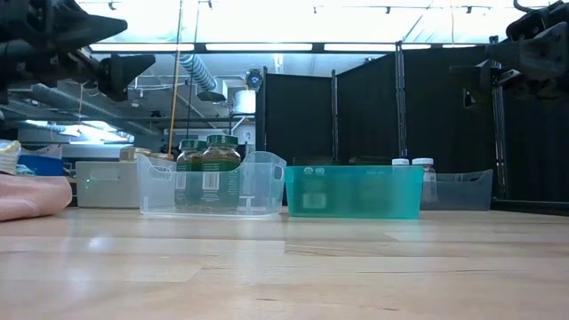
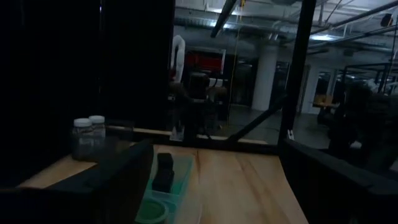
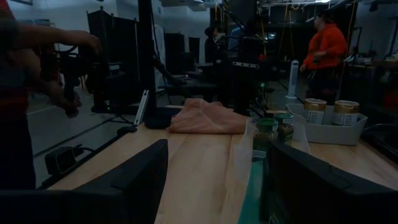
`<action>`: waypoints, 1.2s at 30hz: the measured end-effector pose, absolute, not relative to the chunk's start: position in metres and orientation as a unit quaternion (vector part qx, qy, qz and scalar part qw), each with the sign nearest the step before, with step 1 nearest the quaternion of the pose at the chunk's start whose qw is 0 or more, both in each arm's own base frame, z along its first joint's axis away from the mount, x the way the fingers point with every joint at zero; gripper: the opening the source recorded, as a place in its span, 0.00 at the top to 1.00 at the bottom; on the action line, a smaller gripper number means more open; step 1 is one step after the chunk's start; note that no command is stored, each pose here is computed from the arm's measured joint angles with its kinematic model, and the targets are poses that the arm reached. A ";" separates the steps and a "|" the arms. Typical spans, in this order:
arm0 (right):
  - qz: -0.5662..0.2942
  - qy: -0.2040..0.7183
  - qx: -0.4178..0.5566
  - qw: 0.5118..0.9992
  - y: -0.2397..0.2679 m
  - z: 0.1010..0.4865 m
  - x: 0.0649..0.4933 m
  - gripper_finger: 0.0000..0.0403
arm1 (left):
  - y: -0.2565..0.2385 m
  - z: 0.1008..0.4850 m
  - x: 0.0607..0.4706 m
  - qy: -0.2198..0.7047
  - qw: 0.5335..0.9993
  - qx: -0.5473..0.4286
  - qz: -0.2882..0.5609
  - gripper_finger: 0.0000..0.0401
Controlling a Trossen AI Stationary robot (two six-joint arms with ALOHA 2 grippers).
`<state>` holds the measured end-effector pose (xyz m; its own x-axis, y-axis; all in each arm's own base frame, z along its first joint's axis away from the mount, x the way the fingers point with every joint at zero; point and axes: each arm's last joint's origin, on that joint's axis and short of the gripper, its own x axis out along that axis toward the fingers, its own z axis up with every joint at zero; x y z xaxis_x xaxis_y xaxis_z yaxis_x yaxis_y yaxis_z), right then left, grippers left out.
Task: Sort spices by type
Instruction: Return to Home Position
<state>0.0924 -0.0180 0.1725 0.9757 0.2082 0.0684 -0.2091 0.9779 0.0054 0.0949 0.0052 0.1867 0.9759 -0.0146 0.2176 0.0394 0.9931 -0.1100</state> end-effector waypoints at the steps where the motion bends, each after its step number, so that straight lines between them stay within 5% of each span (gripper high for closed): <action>1: 0.105 -0.034 0.006 0.994 -0.018 0.173 0.092 0.31 | 0.005 0.186 0.095 -0.107 0.992 -0.057 -0.014 0.12; 19: 0.105 -0.034 0.006 0.994 -0.018 0.173 0.092 0.31 | 0.005 0.182 0.096 -0.085 0.996 -0.020 -0.008 0.12; 36: 0.105 -0.034 0.006 0.994 -0.018 0.173 0.092 0.31 | 0.007 0.167 0.097 -0.012 0.995 -0.093 0.016 0.12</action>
<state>0.0923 -0.0179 0.1726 0.9756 0.2086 0.0686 -0.2094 0.9778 0.0052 0.0973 0.0068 0.1675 0.9992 0.0348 0.0213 -0.0303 0.9823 -0.1849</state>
